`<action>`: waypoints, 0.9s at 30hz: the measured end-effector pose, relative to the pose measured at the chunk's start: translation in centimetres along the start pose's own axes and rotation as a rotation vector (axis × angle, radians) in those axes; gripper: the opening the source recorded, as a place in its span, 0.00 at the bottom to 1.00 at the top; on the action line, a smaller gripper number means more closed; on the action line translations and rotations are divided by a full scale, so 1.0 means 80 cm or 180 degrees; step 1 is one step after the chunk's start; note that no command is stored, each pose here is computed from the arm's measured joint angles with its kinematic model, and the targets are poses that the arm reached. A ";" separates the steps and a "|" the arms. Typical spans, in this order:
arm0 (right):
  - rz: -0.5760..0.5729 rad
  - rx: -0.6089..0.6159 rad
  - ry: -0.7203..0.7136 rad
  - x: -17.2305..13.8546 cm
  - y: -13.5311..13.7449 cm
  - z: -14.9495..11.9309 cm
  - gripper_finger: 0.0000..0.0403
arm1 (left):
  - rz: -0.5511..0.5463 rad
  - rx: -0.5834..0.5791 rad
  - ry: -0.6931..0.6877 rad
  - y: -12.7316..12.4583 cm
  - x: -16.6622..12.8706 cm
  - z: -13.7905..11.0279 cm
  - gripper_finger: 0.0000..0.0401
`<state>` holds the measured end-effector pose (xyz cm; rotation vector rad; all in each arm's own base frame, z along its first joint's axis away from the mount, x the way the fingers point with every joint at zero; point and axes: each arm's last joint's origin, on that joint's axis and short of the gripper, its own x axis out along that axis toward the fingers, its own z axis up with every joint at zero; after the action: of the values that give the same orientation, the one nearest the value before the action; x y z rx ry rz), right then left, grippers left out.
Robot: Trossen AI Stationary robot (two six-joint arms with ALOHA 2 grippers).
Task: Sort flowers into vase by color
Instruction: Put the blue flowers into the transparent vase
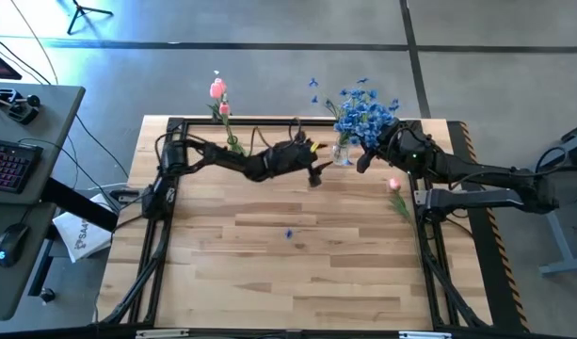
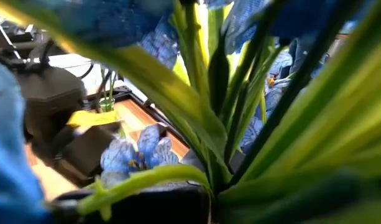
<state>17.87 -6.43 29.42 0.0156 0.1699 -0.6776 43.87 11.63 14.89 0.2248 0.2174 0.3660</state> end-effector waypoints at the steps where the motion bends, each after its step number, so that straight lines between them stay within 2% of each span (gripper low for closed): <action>1: -0.0007 0.0000 0.0000 0.000 0.000 0.000 0.00 | 0.0024 -0.0009 -0.0013 0.002 0.007 0.000 0.67; 7: -0.0071 0.0016 -0.0013 -0.002 -0.001 0.001 0.00 | 0.0099 -0.0221 -0.0128 0.008 0.040 0.010 0.71; 13: -0.0071 0.0060 -0.0007 -0.002 -0.001 0.001 0.00 | 0.0275 -0.0276 -0.0102 0.005 0.068 0.002 0.71; 23: -0.0060 0.0044 0.0038 -0.002 -0.001 -0.001 0.00 | 0.0570 -0.0256 0.0130 0.003 0.071 -0.004 0.71; 27: -0.0061 0.0040 0.0080 -0.002 -0.001 -0.003 0.00 | 0.0653 -0.0162 0.0392 -0.015 0.068 -0.012 0.71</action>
<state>17.62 -6.37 29.23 0.0345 0.1900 -0.6980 48.95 12.77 12.73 0.1748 0.3069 0.5890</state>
